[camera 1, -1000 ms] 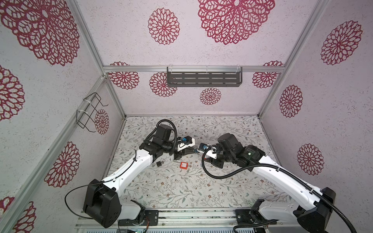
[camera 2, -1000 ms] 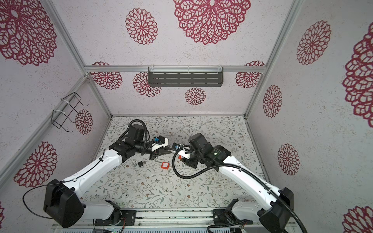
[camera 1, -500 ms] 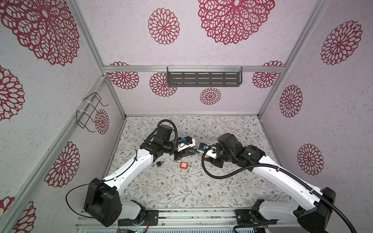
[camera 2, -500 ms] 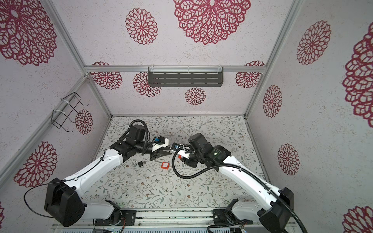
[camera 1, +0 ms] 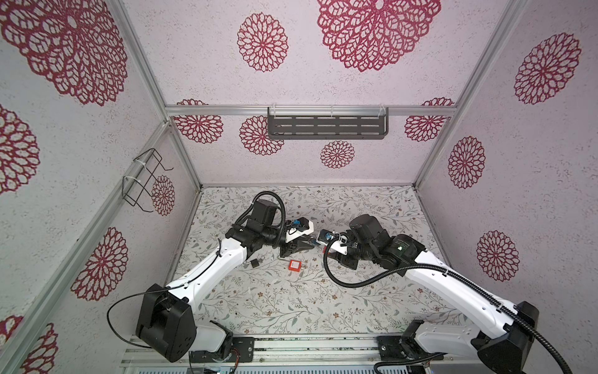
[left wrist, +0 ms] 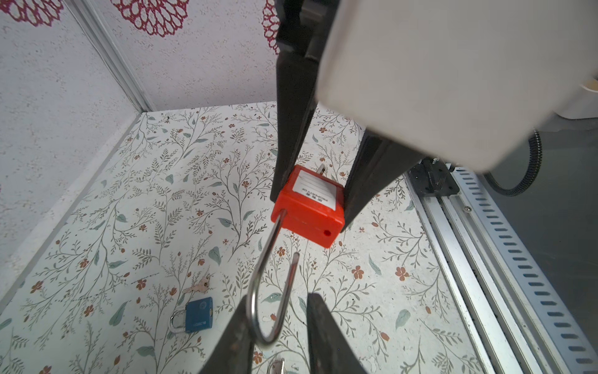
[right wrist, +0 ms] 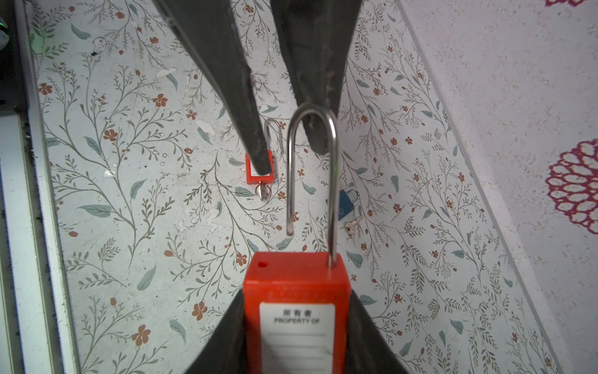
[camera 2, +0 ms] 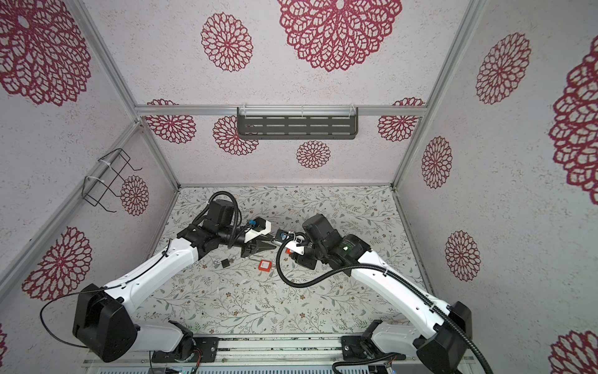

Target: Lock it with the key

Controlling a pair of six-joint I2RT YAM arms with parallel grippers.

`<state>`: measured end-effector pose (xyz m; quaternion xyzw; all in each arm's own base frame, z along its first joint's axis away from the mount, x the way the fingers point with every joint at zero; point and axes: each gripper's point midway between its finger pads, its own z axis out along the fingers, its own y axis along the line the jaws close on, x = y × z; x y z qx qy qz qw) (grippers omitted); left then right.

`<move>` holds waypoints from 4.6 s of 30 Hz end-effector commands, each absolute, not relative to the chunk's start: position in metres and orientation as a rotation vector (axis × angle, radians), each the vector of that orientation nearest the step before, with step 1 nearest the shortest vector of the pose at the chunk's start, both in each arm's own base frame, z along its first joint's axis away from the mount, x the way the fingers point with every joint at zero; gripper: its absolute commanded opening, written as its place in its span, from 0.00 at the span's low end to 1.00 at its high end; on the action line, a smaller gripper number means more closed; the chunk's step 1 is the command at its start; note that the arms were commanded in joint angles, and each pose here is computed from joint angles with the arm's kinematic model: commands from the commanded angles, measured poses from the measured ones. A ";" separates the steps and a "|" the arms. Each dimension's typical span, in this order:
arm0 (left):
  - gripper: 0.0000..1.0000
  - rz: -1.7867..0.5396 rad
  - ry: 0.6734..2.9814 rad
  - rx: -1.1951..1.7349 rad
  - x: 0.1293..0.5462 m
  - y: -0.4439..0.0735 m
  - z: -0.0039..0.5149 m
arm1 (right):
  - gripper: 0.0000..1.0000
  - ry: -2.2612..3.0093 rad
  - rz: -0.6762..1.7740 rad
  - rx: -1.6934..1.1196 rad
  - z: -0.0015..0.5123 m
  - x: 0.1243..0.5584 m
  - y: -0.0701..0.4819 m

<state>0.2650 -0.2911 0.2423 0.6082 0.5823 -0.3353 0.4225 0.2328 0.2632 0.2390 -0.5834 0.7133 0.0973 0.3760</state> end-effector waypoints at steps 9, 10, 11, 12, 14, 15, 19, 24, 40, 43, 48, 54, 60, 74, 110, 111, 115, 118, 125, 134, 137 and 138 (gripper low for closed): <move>0.28 -0.897 1.453 1.503 0.267 -0.299 0.252 | 0.15 1.733 0.229 -1.449 0.260 0.233 0.263; 0.26 -0.901 1.457 1.503 0.267 -0.299 0.252 | 0.15 1.731 0.224 -1.445 0.261 0.234 0.262; 0.26 -0.902 1.458 1.503 0.267 -0.299 0.252 | 0.15 1.729 0.222 -1.444 0.261 0.234 0.262; 0.26 -0.905 1.460 1.503 0.267 -0.299 0.252 | 0.15 1.730 0.219 -1.444 0.261 0.234 0.262; 0.26 -0.909 1.465 1.501 0.268 -0.300 0.251 | 0.15 1.731 0.215 -1.445 0.260 0.234 0.261; 0.26 -0.911 1.464 1.501 0.268 -0.300 0.252 | 0.15 1.731 0.212 -1.445 0.260 0.234 0.260; 0.25 -0.921 1.461 1.497 0.268 -0.301 0.254 | 0.15 1.733 0.198 -1.448 0.258 0.235 0.259; 0.25 -0.931 1.459 1.494 0.268 -0.302 0.256 | 0.15 1.727 0.176 -1.447 0.258 0.238 0.258; 0.04 -0.970 1.458 1.503 0.266 -0.304 0.257 | 0.26 1.692 0.137 -1.418 0.265 0.243 0.256; 0.02 -0.963 1.463 1.500 0.267 -0.303 0.257 | 0.48 1.639 0.121 -1.390 0.275 0.243 0.254; 0.00 -0.939 1.449 1.498 0.267 -0.301 0.262 | 0.73 1.582 0.116 -1.380 0.283 0.234 0.246; 0.00 -0.940 1.426 1.487 0.264 -0.300 0.268 | 0.75 1.618 0.126 -1.415 0.274 0.221 0.234; 0.00 -0.923 1.383 1.473 0.259 -0.300 0.272 | 0.72 1.673 0.159 -1.477 0.265 0.212 0.231; 0.00 -0.944 1.325 1.471 0.248 -0.301 0.272 | 0.68 1.753 0.257 -1.490 0.259 0.226 0.235; 0.00 -0.968 1.268 1.532 0.239 -0.310 0.277 | 0.33 1.763 0.440 -1.580 0.244 0.223 0.252; 0.00 -0.968 1.270 1.532 0.239 -0.310 0.277 | 0.32 1.762 0.439 -1.581 0.244 0.223 0.252; 0.00 -0.973 1.267 1.540 0.238 -0.311 0.277 | 0.27 1.753 0.444 -1.584 0.245 0.223 0.252; 0.00 -0.974 1.268 1.546 0.237 -0.311 0.276 | 0.24 1.745 0.448 -1.589 0.246 0.223 0.253; 0.00 -0.972 1.267 1.559 0.236 -0.314 0.274 | 0.19 1.726 0.478 -1.598 0.247 0.220 0.255; 0.00 -0.962 1.264 1.587 0.233 -0.319 0.268 | 0.16 1.706 0.515 -1.607 0.247 0.216 0.257; 0.00 -0.961 1.259 1.595 0.232 -0.321 0.267 | 0.15 1.695 0.531 -1.604 0.249 0.216 0.259; 0.00 -0.962 1.258 1.597 0.232 -0.321 0.267 | 0.15 1.692 0.530 -1.602 0.249 0.216 0.259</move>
